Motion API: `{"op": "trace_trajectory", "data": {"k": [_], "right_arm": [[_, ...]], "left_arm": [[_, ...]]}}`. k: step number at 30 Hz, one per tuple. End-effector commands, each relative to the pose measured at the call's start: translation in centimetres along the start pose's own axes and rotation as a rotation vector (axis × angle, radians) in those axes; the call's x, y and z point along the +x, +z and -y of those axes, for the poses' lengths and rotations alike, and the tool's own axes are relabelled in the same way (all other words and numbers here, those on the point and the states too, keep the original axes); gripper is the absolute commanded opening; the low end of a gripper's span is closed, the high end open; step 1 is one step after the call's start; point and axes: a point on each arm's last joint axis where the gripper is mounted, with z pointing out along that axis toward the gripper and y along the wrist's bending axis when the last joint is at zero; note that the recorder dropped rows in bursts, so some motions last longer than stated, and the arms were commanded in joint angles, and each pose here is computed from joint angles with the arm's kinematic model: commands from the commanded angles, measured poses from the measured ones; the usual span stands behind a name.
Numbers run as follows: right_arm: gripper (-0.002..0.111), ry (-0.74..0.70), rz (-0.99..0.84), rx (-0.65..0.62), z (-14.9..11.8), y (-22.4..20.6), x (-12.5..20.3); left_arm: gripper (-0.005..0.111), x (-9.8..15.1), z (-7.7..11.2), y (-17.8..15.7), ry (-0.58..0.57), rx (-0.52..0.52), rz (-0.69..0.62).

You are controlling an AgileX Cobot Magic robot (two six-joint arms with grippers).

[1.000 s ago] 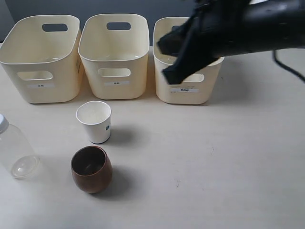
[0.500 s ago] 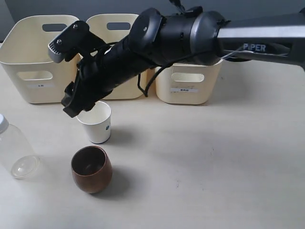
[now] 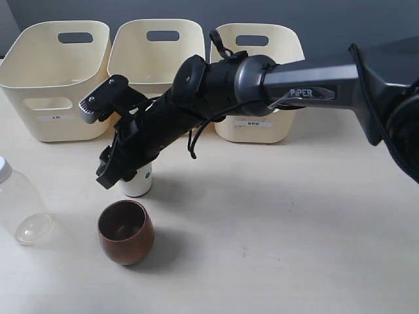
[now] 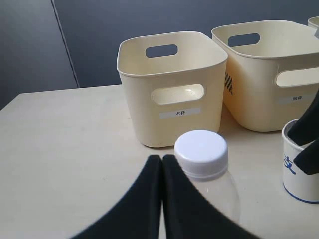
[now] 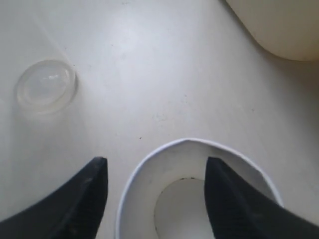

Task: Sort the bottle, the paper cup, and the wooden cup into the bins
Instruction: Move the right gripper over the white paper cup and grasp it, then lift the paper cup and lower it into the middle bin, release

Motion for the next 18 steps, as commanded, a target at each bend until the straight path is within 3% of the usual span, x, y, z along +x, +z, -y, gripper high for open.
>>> {"op": "trace_trajectory", "data": {"k": [1, 3, 4, 5, 12, 18], "right_arm": [[0.045, 0.015, 0.005, -0.002, 0.0, -0.1, -0.2], [0.026, 0.013, 0.002, -0.011, -0.1, -0.1, -0.2], [0.009, 0.013, -0.002, -0.017, -0.2, -0.1, -0.1], [0.0, 0.011, 0.001, -0.019, -0.2, -0.3, -0.2], [-0.001, -0.01, 0.041, -0.014, -0.7, -2.2, -1.7], [-0.001, -0.082, 0.151, 0.063, -1.5, -7.1, -4.8]], "left_arm": [[0.0, -0.1, 0.0, 0.0, -0.001, 0.002, 0.011], [0.0, -0.1, 0.0, 0.0, -0.001, 0.002, 0.011], [0.0, -0.1, 0.0, 0.0, -0.001, 0.002, 0.011], [0.0, -0.1, 0.0, 0.0, -0.001, 0.002, 0.011], [0.0, -0.1, 0.0, 0.0, -0.001, 0.002, 0.011], [0.0, -0.1, 0.0, 0.0, -0.001, 0.002, 0.011]]}}
